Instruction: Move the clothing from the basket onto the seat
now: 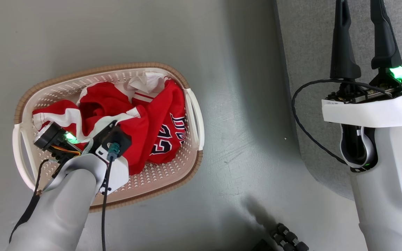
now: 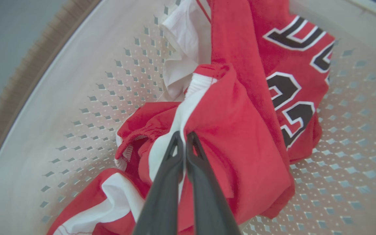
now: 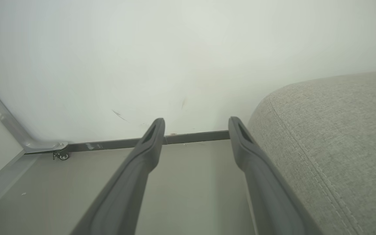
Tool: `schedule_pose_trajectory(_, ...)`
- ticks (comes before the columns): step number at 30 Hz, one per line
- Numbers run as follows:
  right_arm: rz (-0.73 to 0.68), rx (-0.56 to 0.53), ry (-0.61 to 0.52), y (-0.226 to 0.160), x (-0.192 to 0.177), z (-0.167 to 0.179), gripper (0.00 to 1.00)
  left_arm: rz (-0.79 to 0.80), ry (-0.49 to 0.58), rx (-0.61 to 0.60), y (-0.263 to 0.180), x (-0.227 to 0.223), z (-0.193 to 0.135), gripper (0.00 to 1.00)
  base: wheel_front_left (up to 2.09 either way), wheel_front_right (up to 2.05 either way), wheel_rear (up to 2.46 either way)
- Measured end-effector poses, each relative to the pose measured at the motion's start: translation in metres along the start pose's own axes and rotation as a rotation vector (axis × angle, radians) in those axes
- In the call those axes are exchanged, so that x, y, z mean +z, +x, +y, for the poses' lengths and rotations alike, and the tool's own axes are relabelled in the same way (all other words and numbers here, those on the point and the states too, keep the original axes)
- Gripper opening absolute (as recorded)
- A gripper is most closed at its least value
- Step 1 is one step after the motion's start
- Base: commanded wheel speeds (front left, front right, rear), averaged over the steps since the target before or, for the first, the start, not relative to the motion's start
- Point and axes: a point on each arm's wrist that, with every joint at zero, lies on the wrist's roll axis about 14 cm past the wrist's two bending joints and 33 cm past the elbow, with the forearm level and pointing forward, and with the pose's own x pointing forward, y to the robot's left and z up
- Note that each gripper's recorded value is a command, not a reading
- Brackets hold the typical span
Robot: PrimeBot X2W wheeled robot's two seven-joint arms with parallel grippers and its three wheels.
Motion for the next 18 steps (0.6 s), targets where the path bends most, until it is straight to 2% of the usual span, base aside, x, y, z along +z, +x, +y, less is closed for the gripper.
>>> schedule_pose_trajectory(18,-0.036,0.039,0.009,0.003,0.015,0.017,1.00,-0.129,-0.153,0.205,-0.023,0.041,0.045,0.00,0.00,0.00,0.00)
